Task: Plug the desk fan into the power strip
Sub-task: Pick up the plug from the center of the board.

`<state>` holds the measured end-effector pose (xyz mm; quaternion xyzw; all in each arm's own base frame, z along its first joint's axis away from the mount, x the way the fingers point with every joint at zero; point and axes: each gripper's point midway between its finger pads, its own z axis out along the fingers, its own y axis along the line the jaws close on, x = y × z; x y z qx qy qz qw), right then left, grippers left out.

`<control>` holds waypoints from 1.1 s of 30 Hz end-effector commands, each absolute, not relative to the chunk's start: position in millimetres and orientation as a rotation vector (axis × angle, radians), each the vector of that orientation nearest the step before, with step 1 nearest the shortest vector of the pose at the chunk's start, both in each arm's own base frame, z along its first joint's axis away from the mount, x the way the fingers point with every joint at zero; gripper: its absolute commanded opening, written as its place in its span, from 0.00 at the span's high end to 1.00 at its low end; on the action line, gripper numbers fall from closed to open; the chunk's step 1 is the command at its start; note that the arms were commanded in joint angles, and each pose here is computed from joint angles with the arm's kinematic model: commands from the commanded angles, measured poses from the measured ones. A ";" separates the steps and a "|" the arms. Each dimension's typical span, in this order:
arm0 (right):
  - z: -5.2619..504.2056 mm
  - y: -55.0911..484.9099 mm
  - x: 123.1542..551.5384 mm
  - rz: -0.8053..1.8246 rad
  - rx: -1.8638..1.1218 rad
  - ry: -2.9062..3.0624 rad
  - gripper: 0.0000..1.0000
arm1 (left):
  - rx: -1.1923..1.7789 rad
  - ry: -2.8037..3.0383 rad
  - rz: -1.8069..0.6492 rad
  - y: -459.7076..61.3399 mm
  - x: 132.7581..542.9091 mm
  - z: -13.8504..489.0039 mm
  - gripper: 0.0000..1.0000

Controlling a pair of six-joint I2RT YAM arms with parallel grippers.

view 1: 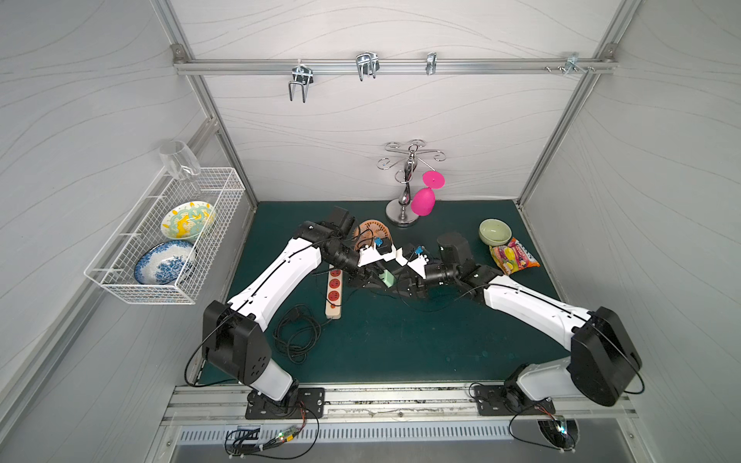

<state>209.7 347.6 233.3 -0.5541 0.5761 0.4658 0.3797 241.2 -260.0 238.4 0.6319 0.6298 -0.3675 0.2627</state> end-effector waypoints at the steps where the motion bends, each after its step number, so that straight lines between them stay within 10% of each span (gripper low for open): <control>1: 236.6 349.9 216.8 1.201 -1.393 1.474 1.00 | 1.712 1.665 -1.009 -267.3 240.6 252.6 0.61; 4: 234.0 350.5 215.4 1.209 -1.390 1.479 1.00 | 1.713 1.638 -1.016 -268.1 238.1 254.6 0.63; 9: 233.8 350.2 217.9 1.194 -1.375 1.494 0.95 | 1.704 1.661 -0.985 -267.5 242.3 256.6 1.00; 16: 218.1 331.9 230.8 1.032 -1.314 1.627 0.42 | 1.755 1.709 -0.875 -255.0 243.0 248.2 1.00; 18: 219.4 323.2 232.9 1.012 -1.286 1.650 0.05 | 1.782 1.740 -0.816 -246.3 244.0 241.6 1.00; 19: 218.0 317.8 234.3 1.004 -1.267 1.673 0.01 | 1.800 1.734 -0.790 -242.0 245.6 238.7 1.00; 33: 218.9 190.9 315.4 0.756 -0.597 2.101 0.01 | 1.689 2.067 -0.480 -197.5 293.0 200.0 1.00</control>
